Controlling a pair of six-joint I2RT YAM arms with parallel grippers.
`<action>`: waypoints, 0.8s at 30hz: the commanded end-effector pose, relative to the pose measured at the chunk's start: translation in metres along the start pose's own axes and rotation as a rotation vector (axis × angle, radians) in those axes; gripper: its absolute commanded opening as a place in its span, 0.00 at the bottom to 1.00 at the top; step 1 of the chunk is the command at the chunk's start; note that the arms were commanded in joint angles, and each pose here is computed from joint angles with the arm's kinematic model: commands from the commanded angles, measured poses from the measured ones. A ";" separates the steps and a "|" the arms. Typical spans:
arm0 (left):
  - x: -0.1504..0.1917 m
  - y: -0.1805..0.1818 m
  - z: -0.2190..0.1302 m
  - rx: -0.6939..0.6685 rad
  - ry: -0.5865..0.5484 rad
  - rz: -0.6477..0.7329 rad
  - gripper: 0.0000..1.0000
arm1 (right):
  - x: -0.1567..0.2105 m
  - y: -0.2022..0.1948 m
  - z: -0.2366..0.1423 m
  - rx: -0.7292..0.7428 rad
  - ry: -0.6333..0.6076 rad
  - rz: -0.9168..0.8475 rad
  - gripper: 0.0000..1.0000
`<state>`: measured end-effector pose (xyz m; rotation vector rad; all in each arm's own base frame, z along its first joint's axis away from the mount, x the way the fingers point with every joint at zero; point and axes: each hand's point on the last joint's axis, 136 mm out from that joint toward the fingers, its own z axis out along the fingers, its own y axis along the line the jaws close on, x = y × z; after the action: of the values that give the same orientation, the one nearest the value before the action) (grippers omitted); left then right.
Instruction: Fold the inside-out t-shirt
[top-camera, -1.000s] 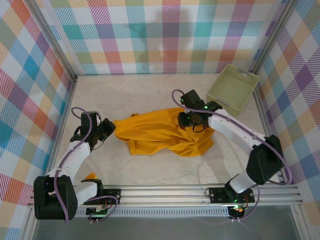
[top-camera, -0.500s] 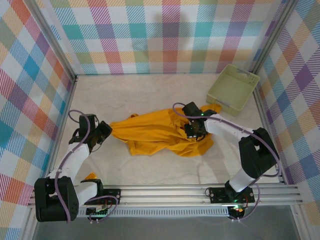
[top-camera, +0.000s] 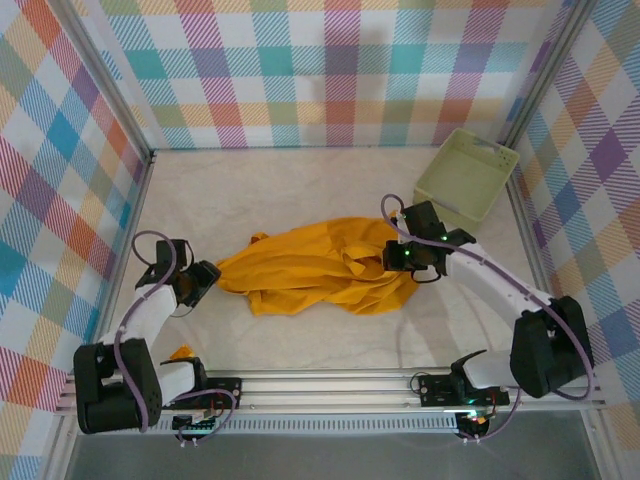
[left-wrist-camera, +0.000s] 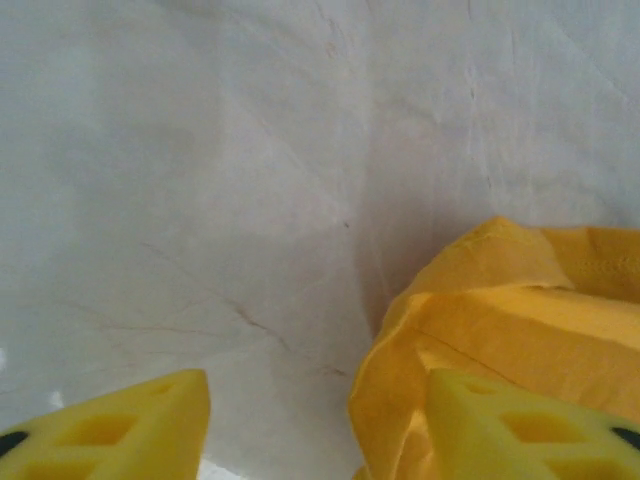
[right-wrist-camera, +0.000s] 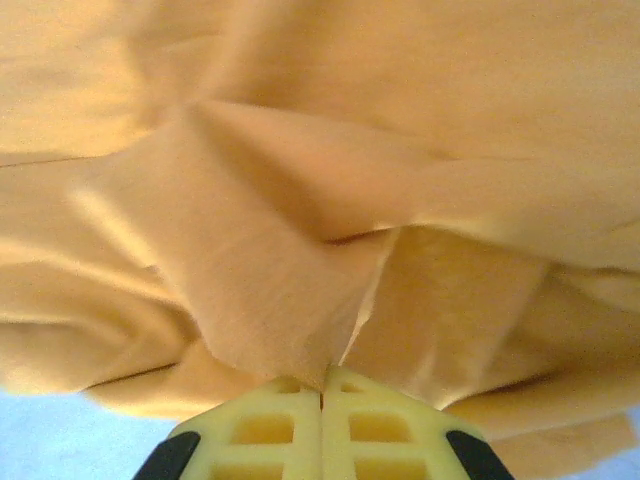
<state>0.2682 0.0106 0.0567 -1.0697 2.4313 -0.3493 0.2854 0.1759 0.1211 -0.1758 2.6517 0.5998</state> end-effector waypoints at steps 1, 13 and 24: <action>-0.017 -0.037 -0.052 0.033 -0.172 0.166 0.72 | -0.006 0.049 -0.017 -0.262 -0.035 -0.063 0.00; 0.136 -0.229 -0.067 0.480 -0.083 0.944 0.85 | -0.005 0.063 -0.023 -0.351 -0.048 -0.061 0.00; 0.210 -0.280 -0.018 0.394 -0.105 1.173 0.90 | -0.002 0.062 -0.029 -0.350 -0.067 -0.060 0.00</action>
<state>0.2943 -0.3265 0.1111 0.5424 2.3626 -0.3806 0.2676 0.2159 0.1615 -0.3081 2.4904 0.9896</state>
